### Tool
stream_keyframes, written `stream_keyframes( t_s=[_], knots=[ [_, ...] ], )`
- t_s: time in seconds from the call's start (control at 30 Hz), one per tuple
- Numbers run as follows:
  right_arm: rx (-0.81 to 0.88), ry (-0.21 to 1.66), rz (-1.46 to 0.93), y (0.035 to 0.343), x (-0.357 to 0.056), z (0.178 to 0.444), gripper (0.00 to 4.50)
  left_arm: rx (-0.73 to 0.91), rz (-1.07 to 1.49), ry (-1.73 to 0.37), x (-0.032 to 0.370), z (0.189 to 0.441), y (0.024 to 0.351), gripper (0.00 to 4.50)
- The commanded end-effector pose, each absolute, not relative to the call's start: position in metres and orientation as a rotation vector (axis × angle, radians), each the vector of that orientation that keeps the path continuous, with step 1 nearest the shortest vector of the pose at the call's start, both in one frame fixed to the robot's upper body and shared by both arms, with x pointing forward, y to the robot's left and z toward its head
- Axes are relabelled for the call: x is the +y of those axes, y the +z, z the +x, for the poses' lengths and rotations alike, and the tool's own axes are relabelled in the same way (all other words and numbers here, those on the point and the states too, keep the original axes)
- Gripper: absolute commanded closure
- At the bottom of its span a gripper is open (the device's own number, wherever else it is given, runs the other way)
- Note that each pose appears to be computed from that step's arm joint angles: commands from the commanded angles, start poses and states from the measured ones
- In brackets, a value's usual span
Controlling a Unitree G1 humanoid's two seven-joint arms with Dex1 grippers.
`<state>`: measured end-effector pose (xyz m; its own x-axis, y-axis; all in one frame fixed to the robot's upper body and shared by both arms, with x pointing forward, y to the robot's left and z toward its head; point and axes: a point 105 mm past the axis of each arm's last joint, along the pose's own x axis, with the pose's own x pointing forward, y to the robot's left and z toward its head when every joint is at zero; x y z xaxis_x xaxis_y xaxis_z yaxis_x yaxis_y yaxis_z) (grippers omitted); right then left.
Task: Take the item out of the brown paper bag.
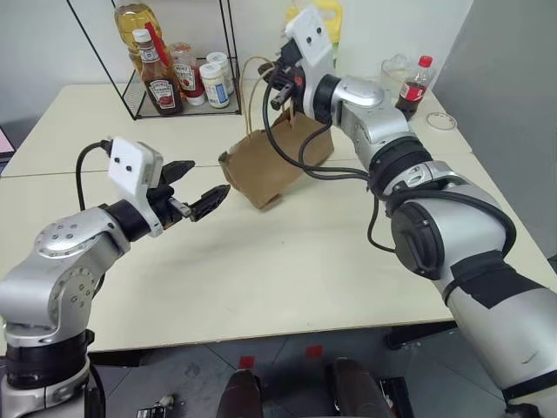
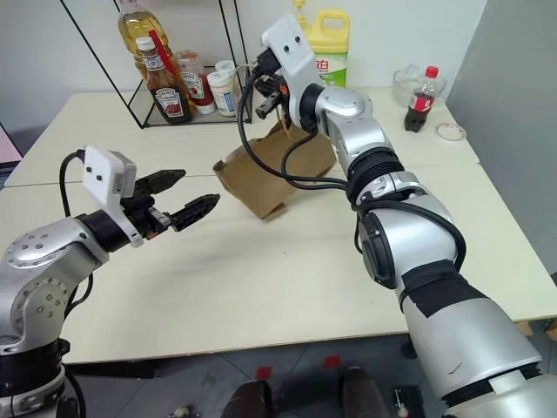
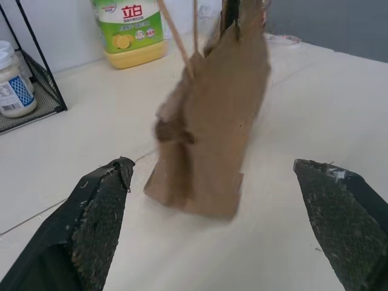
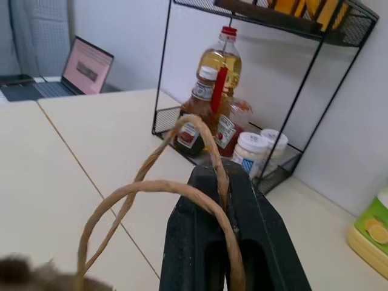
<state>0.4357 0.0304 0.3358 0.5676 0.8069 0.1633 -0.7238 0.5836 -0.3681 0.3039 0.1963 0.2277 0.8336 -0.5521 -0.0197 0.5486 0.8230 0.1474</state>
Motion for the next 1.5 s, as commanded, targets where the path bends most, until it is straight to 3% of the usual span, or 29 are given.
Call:
stream_keyframes(
  t_s=[0.03, 0.57, 0.87, 1.13, 1.5],
  knots=[
    [-0.528, 0.96, -0.245, 0.393, 0.047, 0.41, 4.47, -0.062, 0.13, -0.594, 0.192, 0.288, 0.237, 0.0],
    [-0.516, 1.06, -0.172, 0.394, 0.095, 0.387, 4.47, -0.034, 0.015, -0.599, 0.188, 0.253, 0.235, 0.0],
    [-0.361, 0.983, -0.222, 0.34, 0.11, 0.402, 4.47, -0.023, -0.001, -0.56, 0.19, 0.251, 0.226, 0.0],
    [-0.337, 0.939, -0.293, 0.331, 0.101, 0.411, 4.47, -0.024, -0.003, -0.557, 0.188, 0.25, 0.225, 0.0],
    [-0.263, 1.119, -0.403, 0.322, 0.097, 0.4, 4.47, -0.023, 0.006, -0.576, 0.19, 0.259, 0.225, 0.0]
  ],
)
